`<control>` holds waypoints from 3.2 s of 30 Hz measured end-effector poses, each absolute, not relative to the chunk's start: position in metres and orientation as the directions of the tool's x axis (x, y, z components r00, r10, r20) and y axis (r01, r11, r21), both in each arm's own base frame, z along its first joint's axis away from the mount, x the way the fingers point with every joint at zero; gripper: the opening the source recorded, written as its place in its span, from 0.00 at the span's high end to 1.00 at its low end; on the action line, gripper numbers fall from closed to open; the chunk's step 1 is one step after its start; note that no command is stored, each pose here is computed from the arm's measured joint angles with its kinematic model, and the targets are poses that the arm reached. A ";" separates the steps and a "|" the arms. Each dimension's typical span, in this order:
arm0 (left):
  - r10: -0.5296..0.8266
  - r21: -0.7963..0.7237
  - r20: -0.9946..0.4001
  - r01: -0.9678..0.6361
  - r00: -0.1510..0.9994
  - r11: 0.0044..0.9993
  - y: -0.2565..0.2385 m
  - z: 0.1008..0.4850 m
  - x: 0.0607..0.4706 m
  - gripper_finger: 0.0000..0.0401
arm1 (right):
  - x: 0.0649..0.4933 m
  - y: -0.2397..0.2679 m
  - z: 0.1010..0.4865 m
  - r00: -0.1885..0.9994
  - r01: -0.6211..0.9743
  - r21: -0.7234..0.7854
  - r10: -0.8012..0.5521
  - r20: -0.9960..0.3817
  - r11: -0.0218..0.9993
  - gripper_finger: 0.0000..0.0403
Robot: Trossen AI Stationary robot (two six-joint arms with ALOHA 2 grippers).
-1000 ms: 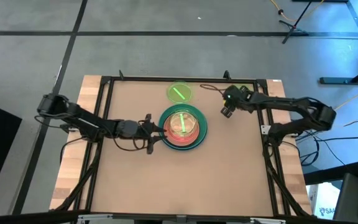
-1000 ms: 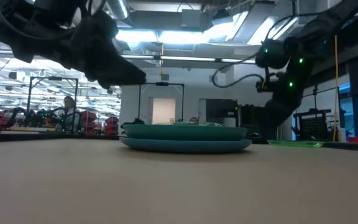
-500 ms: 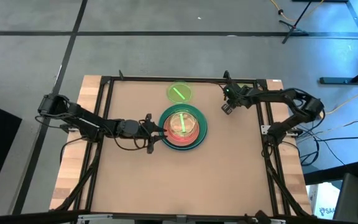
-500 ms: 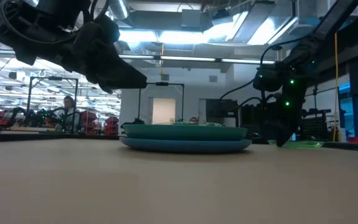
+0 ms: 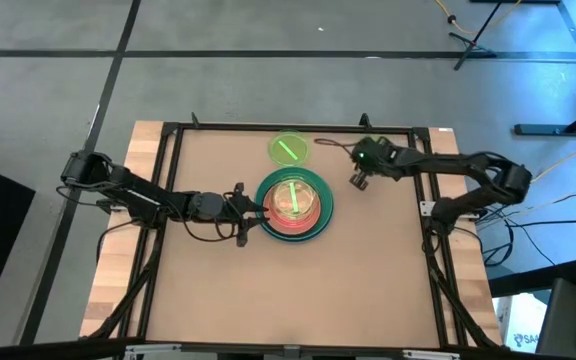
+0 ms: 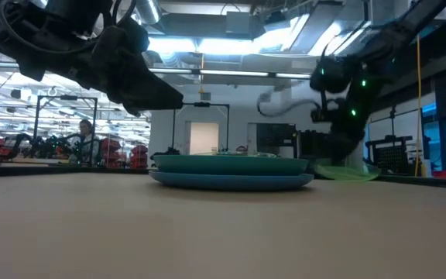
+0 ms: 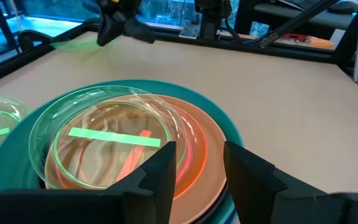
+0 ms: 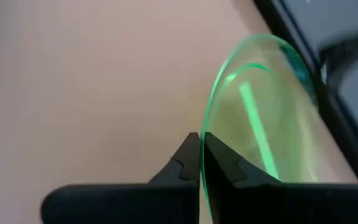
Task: Stack plastic plates
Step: Stack the light green plate on top of the light green plate
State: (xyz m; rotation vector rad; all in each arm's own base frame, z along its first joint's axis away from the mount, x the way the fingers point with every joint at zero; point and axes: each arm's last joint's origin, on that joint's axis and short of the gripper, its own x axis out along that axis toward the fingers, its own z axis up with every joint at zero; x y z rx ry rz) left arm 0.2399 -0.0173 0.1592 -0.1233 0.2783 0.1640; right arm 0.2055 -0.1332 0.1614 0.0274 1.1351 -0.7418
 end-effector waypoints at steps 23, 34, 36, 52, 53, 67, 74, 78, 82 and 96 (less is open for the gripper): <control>0.156 -0.094 -0.281 -0.189 0.947 0.977 -0.017 0.159 0.240 0.68 | 0.283 0.005 0.206 0.825 0.039 -0.286 -0.192 -0.532 0.958 1.00; 0.203 -0.050 -0.276 -0.225 0.939 0.973 -0.014 0.160 0.240 0.68 | 0.306 0.018 0.172 0.829 -0.066 -0.322 -0.128 -0.544 0.944 1.00; 0.212 -0.038 -0.270 -0.230 0.939 0.972 -0.012 0.162 0.242 0.68 | 0.307 0.018 0.168 0.821 -0.058 -0.315 -0.135 -0.555 0.947 1.00; 0.339 0.118 -0.380 -0.319 0.860 0.940 0.028 0.181 0.261 0.68 | 0.305 0.021 0.173 0.835 -0.100 -0.228 -0.042 -0.548 0.969 0.57; 0.366 0.127 -0.399 -0.344 0.841 0.930 0.034 0.182 0.262 0.68 | 0.303 0.021 0.178 0.837 -0.099 -0.227 -0.042 -0.546 0.969 0.55; 0.518 -0.124 -0.552 -0.679 0.653 0.723 0.172 0.196 0.235 0.68 | 0.283 0.012 0.200 0.805 0.057 -0.373 -0.263 -0.531 0.926 0.53; 0.438 -0.172 -0.652 -0.683 0.619 0.710 0.226 0.174 0.253 0.68 | 0.281 -0.006 0.196 0.771 0.105 -0.379 -0.316 -0.552 0.919 0.53; 0.370 -0.193 -0.725 -0.687 0.581 0.701 0.249 0.161 0.267 0.68 | 0.279 -0.014 0.195 0.753 0.127 -0.379 -0.338 -0.564 0.917 0.53; 0.332 -0.182 -0.773 -0.691 0.540 0.700 0.266 0.151 0.280 0.68 | 0.279 -0.020 0.194 0.743 0.142 -0.379 -0.352 -0.570 0.914 0.53; 0.250 -0.190 -0.839 -0.691 0.483 0.698 0.291 0.130 0.300 0.68 | 0.276 -0.021 0.189 0.743 0.138 -0.377 -0.347 -0.572 0.916 0.53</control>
